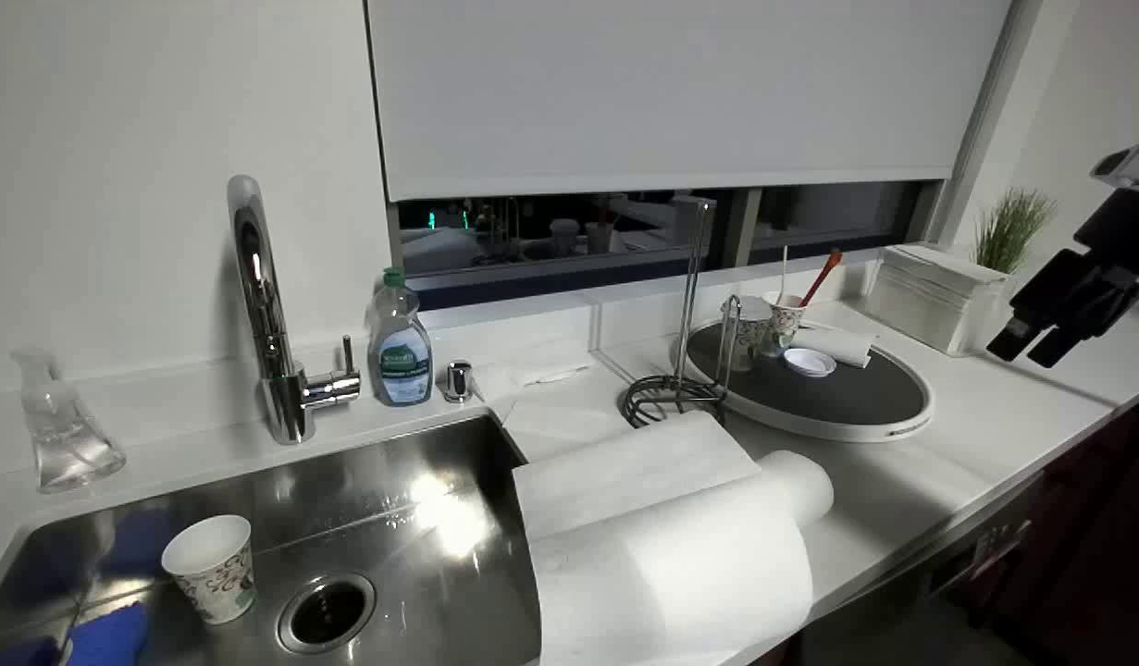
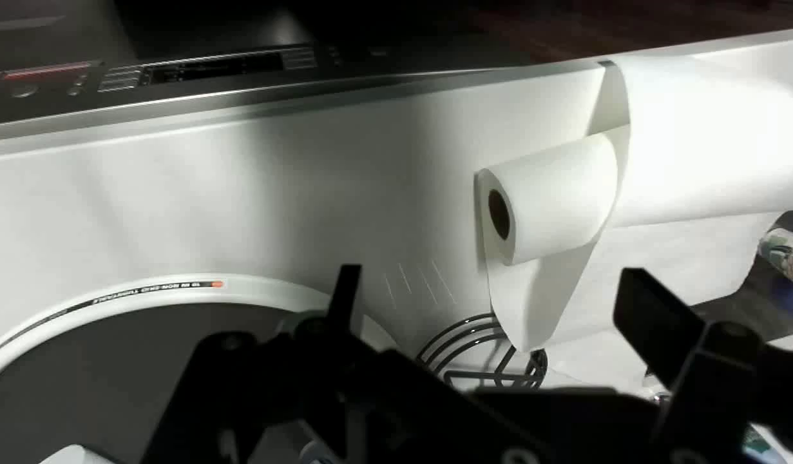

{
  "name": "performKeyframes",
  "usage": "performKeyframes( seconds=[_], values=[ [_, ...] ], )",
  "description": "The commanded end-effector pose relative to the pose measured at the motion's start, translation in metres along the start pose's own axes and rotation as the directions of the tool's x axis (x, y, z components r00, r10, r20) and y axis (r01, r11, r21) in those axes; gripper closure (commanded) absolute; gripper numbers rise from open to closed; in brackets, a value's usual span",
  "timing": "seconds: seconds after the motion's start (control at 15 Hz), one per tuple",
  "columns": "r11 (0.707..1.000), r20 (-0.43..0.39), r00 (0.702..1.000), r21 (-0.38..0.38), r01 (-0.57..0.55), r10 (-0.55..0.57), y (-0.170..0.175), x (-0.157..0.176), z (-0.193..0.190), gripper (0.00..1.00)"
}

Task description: Pick up the paper towel roll and place it on the paper towel holder

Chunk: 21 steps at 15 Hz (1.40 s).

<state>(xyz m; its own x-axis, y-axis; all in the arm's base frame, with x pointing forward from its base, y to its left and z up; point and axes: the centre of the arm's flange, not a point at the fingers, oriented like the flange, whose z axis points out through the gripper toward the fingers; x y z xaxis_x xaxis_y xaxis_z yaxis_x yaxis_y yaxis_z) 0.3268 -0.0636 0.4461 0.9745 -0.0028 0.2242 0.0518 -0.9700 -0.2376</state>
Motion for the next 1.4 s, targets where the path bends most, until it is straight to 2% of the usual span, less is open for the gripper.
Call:
performKeyframes(
  seconds=[0.0,0.4,0.53,0.6,0.73,0.93,1.07,1.2,1.27,1.33],
  values=[
    [1.0,0.003,1.0,0.001,0.0,0.0,0.0,-0.001,0.002,0.0],
    [1.0,0.009,1.0,0.001,-0.002,0.002,0.0,-0.001,0.004,0.0],
    [0.998,0.016,0.998,0.018,0.052,-0.053,0.01,0.004,0.006,0.0],
    [0.99,0.035,0.994,0.09,0.105,-0.108,0.025,0.011,0.007,0.0],
    [0.973,0.027,0.986,0.167,0.16,-0.166,0.048,0.016,0.01,0.0],
    [0.939,0.025,0.982,0.299,0.169,-0.185,0.077,0.024,0.024,0.0],
    [0.905,0.027,0.983,0.394,0.159,-0.184,0.089,0.029,0.038,0.0],
    [0.869,0.067,0.98,0.476,0.132,-0.185,0.09,0.036,0.052,0.0],
    [0.866,0.118,0.98,0.494,0.08,-0.157,0.088,0.041,0.065,0.0],
    [0.875,0.167,0.98,0.484,0.015,-0.109,0.089,0.043,0.069,0.0]
  ],
)
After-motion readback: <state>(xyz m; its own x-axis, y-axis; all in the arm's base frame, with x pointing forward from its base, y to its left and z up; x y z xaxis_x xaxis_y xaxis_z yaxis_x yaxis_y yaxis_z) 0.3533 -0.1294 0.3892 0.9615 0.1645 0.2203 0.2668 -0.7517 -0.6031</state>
